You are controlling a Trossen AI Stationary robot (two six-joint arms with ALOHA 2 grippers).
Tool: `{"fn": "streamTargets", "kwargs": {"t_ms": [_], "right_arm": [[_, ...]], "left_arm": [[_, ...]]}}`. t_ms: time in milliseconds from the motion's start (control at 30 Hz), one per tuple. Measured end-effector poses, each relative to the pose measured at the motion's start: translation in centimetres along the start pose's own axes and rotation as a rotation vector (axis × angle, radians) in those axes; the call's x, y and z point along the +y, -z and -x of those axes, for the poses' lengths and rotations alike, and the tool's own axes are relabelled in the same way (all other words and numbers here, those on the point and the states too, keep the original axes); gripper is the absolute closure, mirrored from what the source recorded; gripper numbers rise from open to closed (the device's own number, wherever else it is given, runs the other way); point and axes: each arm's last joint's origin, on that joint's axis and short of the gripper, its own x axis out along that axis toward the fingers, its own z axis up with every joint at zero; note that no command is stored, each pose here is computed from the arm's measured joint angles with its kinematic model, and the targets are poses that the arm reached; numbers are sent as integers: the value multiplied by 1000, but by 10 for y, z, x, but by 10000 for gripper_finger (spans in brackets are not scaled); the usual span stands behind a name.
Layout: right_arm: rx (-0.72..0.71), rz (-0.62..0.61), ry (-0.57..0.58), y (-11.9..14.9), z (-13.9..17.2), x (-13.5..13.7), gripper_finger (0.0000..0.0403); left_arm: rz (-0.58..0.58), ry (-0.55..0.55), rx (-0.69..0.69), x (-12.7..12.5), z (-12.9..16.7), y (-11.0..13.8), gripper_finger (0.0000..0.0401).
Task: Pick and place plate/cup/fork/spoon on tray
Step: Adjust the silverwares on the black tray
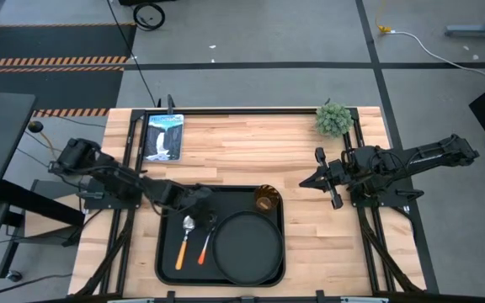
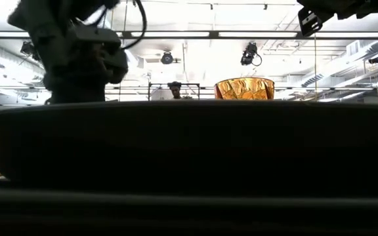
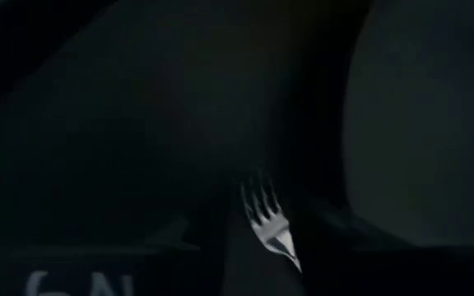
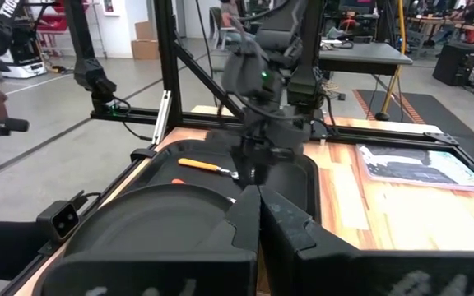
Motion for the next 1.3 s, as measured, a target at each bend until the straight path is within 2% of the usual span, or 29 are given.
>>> {"fn": "streamTargets", "kwargs": {"t_ms": [167, 300, 1033, 1300], "right_arm": [[0, 0, 0, 0, 0, 0, 393], [0, 0, 0, 0, 0, 0, 393], [-1, -1, 0, 0, 0, 0, 393], [-2, -1, -1, 0, 0, 0, 393]], "left_arm": [[-44, -16, 26, 6, -7, -5, 242], [-81, -10, 37, 6, -9, -5, 235], [-117, 8, 58, 5, -21, -2, 253], [-129, 10, 58, 5, -21, -3, 287]]}}
